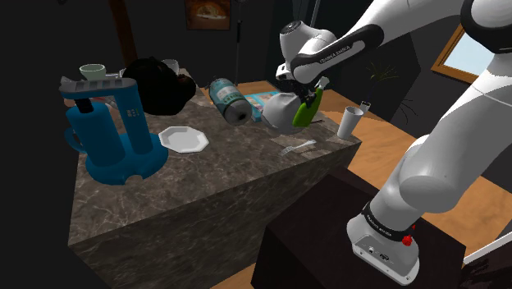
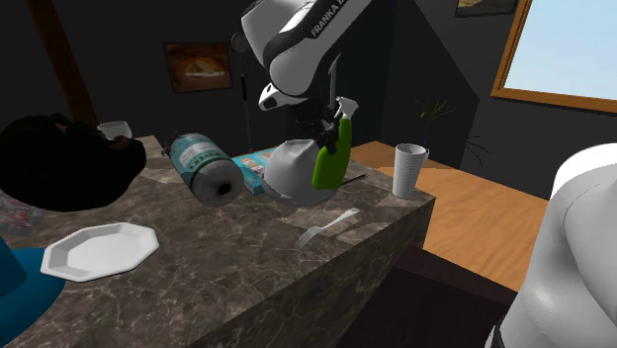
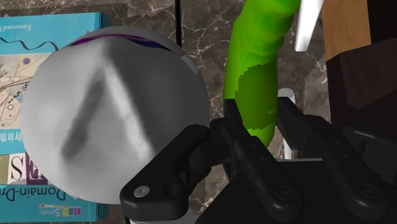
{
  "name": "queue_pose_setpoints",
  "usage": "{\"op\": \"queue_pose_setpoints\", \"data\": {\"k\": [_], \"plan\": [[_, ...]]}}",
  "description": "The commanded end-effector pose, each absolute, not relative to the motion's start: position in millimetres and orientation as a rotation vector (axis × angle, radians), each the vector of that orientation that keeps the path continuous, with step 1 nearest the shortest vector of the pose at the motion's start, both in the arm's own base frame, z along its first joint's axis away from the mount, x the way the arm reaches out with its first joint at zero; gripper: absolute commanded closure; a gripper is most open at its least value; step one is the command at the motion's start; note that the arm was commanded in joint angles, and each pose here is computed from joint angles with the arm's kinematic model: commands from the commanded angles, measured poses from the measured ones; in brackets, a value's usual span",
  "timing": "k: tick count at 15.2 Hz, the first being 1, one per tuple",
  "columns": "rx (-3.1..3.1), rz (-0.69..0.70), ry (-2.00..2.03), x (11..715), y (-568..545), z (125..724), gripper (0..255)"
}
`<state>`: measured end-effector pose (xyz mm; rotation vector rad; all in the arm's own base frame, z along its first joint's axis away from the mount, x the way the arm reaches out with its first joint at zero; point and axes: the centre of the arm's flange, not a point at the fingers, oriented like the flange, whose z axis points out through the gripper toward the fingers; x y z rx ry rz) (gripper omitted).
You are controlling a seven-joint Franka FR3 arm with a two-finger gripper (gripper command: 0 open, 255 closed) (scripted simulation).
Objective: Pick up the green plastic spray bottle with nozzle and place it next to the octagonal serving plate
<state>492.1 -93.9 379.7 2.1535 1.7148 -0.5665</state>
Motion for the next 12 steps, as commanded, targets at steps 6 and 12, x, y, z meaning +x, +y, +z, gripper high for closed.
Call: {"op": "queue_pose_setpoints", "data": {"k": [6,12], "plan": [[2.153,-0.567,1.715,492,-93,417,255],[2.153,-0.567,1.715,492,-93,448,255]]}}
